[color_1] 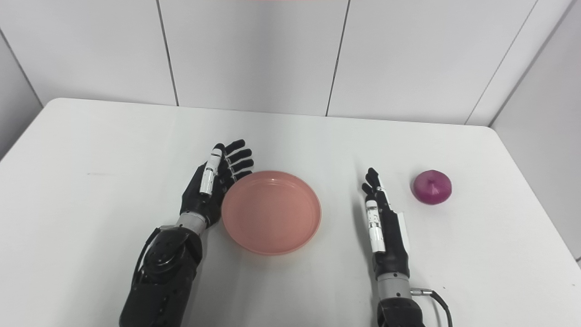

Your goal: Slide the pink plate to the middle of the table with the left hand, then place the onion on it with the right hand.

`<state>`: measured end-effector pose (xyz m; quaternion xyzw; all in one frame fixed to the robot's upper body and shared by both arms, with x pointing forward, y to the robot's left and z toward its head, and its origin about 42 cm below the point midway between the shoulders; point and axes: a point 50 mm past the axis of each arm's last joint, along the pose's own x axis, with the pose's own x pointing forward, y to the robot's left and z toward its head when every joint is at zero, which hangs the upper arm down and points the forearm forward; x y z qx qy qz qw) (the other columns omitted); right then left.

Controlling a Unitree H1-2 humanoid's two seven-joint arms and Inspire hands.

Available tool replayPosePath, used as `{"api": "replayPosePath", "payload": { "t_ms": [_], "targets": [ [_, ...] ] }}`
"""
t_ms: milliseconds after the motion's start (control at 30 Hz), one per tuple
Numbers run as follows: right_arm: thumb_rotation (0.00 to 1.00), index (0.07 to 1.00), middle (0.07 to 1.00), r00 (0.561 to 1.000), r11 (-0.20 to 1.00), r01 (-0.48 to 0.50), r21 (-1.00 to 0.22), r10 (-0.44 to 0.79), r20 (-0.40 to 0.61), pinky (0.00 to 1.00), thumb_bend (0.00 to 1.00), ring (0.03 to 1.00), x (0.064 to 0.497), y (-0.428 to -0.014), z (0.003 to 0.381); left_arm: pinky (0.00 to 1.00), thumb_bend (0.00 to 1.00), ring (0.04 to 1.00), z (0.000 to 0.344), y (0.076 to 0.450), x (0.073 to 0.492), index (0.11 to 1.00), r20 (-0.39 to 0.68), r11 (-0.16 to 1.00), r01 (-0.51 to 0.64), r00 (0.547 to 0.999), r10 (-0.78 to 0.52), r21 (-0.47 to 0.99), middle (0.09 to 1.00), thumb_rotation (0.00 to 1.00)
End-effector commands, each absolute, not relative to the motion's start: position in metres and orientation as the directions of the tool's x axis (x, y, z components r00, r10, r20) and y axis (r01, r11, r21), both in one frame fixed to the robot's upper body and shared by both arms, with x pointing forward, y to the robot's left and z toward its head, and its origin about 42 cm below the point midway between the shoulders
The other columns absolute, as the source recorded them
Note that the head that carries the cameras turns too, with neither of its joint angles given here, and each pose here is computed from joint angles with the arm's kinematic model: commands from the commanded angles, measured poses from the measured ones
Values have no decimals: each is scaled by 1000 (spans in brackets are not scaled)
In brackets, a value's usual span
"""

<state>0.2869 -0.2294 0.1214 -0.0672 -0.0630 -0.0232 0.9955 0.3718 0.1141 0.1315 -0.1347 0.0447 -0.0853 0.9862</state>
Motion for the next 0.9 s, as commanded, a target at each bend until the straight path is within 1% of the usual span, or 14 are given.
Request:
{"api": "replayPosePath", "payload": {
  "t_ms": [0, 367, 633, 667, 700, 767, 867],
  "targets": [
    [1000, 967, 959, 993, 991, 55, -121, -42, 107, 988, 148, 941, 284, -226, 115, 738, 375, 773, 142, 112, 377, 760, -18, 949, 173, 983, -184, -265, 779, 1000],
    [1000, 964, 956, 993, 991, 53, -119, -41, 108, 979, 163, 938, 283, -229, 117, 756, 375, 791, 131, 121, 380, 775, -18, 955, 155, 986, -165, -254, 796, 1000],
    [1000, 963, 954, 991, 989, 72, -129, -56, 122, 971, 174, 942, 285, -233, 127, 761, 379, 795, 125, 125, 377, 785, -10, 957, 155, 987, -163, -245, 803, 1000],
    [1000, 961, 954, 990, 987, 71, -143, -53, 130, 955, 187, 941, 286, -233, 129, 765, 378, 798, 124, 125, 377, 787, -10, 956, 156, 986, -164, -247, 805, 1000],
    [1000, 958, 951, 989, 985, 71, -157, -50, 136, 938, 220, 936, 286, -234, 130, 769, 376, 802, 123, 126, 377, 789, -9, 956, 158, 986, -165, -247, 808, 1000],
    [1000, 957, 950, 989, 982, 69, -175, -45, 141, 932, 235, 935, 287, -236, 134, 771, 376, 804, 121, 126, 376, 790, -9, 956, 160, 986, -167, -244, 809, 1000],
    [1000, 961, 957, 988, 981, 67, -179, -41, 149, 947, 314, 942, 289, -239, 139, 775, 375, 807, 119, 128, 375, 791, -7, 958, 162, 986, -168, -238, 809, 1000]
  ]
}}
